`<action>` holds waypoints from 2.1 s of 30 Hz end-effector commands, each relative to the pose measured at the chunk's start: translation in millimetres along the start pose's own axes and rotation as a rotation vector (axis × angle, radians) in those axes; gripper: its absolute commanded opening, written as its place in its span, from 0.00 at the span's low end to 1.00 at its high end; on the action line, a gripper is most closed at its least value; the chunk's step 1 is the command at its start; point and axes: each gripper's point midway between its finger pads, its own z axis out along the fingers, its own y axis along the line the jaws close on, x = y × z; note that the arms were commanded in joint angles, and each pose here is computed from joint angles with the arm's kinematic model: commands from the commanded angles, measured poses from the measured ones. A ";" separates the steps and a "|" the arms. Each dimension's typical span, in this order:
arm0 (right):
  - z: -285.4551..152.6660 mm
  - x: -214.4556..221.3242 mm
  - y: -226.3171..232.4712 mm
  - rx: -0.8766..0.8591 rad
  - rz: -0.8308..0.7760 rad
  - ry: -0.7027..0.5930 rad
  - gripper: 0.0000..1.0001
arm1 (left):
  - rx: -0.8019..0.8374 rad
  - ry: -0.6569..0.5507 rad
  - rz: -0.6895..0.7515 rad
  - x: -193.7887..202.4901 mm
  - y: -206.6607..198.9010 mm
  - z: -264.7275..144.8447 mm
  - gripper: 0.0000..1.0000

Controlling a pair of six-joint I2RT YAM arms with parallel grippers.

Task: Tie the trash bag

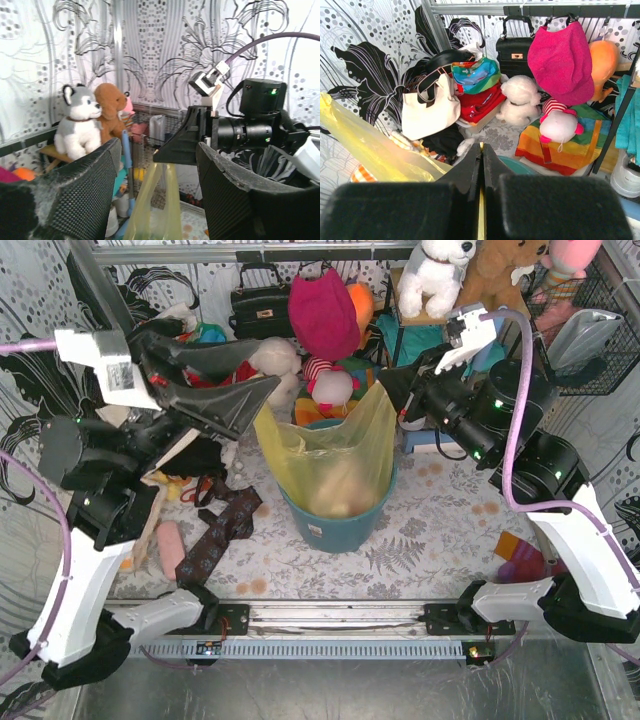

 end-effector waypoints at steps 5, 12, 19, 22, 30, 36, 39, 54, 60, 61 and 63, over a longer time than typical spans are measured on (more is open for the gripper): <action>-7.6 -25.1 8.8 -0.033 0.047 -0.066 0.00 | 0.110 0.074 -0.154 24.4 -9.1 39.0 0.76; -6.9 -27.6 10.8 -0.039 0.057 -0.069 0.00 | 0.158 0.108 -0.202 66.8 -35.0 60.4 0.78; -6.4 -26.0 11.4 -0.041 0.063 -0.065 0.00 | 0.075 0.084 -0.138 112.1 -36.0 53.2 0.84; -6.6 -26.0 12.3 -0.046 0.065 -0.064 0.00 | 0.031 0.049 -0.078 131.1 -24.7 44.3 0.86; -7.5 -23.8 14.1 -0.058 0.069 -0.056 0.00 | 0.054 -0.019 0.020 152.6 -20.3 51.0 0.98; -9.4 -22.2 13.9 -0.060 0.075 -0.054 0.00 | 0.076 -0.059 0.025 155.5 -21.5 65.5 0.98; -9.5 -21.1 14.8 -0.064 0.077 -0.050 0.00 | 0.062 -0.070 0.029 157.8 -17.7 72.6 0.98; -5.8 -15.3 21.3 -0.090 0.093 -0.017 0.00 | 0.093 -0.042 0.025 173.6 -17.7 100.2 0.85; -13.8 -17.5 18.2 -0.077 0.100 -0.012 0.00 | 0.079 -0.013 -0.014 194.0 -16.0 89.3 0.66; -14.9 -17.6 17.1 -0.073 0.099 -0.012 0.00 | 0.071 -0.006 -0.019 197.8 -14.4 87.9 0.63; -17.4 -18.2 15.4 -0.066 0.101 -0.011 0.00 | 0.071 0.009 -0.023 204.7 -14.0 85.5 0.60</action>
